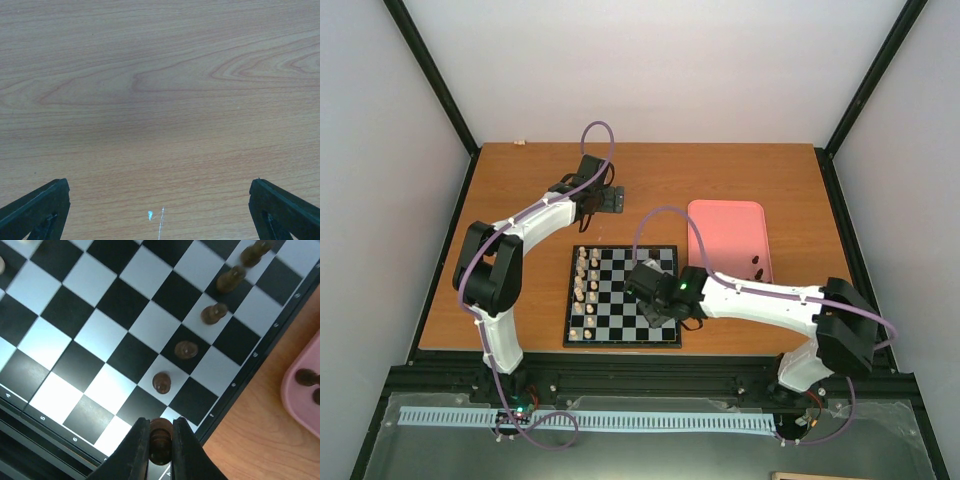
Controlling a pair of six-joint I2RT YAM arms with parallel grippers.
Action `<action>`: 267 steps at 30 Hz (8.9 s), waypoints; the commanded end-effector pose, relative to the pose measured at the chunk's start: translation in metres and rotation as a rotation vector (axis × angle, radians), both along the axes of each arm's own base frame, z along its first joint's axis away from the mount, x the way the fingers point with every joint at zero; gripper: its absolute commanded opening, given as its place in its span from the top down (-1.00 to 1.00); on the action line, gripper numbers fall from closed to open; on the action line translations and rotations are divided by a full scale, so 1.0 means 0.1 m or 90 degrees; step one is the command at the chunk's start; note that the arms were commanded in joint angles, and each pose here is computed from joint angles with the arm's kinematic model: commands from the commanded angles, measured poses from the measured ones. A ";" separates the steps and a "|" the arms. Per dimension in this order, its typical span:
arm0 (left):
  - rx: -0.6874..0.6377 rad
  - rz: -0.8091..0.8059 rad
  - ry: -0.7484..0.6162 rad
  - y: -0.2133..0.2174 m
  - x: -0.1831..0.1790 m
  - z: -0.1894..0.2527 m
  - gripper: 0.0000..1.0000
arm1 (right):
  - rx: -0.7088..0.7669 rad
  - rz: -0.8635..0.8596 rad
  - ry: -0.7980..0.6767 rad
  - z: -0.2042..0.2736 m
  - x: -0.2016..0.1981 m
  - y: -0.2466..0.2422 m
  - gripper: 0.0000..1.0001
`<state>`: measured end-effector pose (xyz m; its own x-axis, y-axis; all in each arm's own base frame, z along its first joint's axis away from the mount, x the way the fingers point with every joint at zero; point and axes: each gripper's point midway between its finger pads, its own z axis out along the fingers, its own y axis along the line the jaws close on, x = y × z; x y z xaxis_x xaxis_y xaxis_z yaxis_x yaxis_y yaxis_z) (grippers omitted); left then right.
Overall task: Set up the chess pieces on the board
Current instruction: Place the chess piece on the chessboard, then pick up the chess piece from the storage box, then place the chess piece on the chessboard.
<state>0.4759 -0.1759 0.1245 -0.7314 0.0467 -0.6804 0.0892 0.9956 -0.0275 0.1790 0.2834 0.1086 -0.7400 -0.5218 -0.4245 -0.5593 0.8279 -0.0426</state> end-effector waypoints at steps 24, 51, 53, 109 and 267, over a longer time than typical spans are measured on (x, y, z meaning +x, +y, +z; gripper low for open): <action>-0.008 0.015 -0.022 0.02 0.07 0.17 -0.99 | 0.014 0.018 0.063 -0.49 -0.24 0.11 0.92; -0.004 0.016 -0.018 0.02 0.08 0.14 -1.00 | -0.005 0.003 0.043 -0.64 -0.16 0.09 0.91; -0.004 0.015 -0.018 0.02 0.08 0.13 -0.99 | -0.005 0.005 0.047 -0.65 -0.17 0.09 0.91; -0.013 0.007 -0.013 -0.02 0.08 0.11 -0.99 | -0.040 -0.486 -0.085 -0.34 1.60 -2.50 0.12; -0.011 0.015 -0.018 0.01 0.06 0.15 -0.99 | -0.021 0.000 0.028 -0.68 -0.55 0.05 0.71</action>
<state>0.4760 -0.1753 0.1241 -0.7314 0.0466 -0.6803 0.0864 0.9960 -0.0247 0.1294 0.2985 0.0445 -0.7521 -0.5314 -0.3899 -0.5689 0.8221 -0.0232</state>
